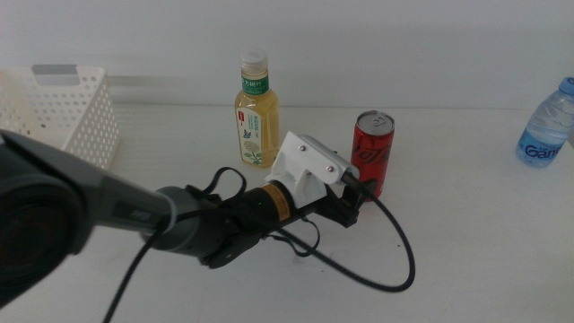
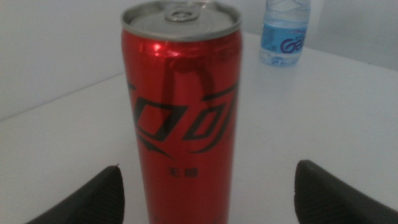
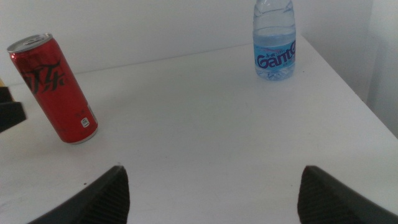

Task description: Use arms to grab the bottles and put them into the dustbin to the left of the table.

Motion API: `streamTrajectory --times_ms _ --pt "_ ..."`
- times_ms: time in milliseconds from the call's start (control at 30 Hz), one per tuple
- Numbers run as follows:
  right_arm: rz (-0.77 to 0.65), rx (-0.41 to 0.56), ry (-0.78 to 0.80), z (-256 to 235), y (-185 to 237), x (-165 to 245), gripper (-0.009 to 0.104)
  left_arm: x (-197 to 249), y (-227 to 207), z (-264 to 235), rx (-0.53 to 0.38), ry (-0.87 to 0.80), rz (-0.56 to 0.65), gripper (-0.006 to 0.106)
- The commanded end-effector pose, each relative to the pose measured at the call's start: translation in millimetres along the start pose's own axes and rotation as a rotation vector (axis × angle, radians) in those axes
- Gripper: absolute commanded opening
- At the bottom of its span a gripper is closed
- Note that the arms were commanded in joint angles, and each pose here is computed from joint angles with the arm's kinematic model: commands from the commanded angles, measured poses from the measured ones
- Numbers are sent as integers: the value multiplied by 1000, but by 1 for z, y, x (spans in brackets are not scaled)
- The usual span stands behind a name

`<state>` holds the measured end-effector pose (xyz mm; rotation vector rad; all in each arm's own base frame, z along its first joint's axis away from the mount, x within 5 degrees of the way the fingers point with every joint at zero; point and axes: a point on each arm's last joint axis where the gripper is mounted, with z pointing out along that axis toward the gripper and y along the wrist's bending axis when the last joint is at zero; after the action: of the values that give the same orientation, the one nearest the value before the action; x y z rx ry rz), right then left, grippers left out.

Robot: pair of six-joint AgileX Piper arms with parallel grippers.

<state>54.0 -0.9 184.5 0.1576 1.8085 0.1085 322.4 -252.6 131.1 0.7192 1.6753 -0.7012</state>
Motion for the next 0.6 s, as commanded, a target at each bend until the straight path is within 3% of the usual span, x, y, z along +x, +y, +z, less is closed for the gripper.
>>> streamTrajectory --times_ms 0,567 --pt "-17 10 -20 0 -1 -1 91 4 1 11 -2 7 -16 94" --pt "-17 10 -20 0 -1 -1 91 23 16 70 21 -9 -75 94"
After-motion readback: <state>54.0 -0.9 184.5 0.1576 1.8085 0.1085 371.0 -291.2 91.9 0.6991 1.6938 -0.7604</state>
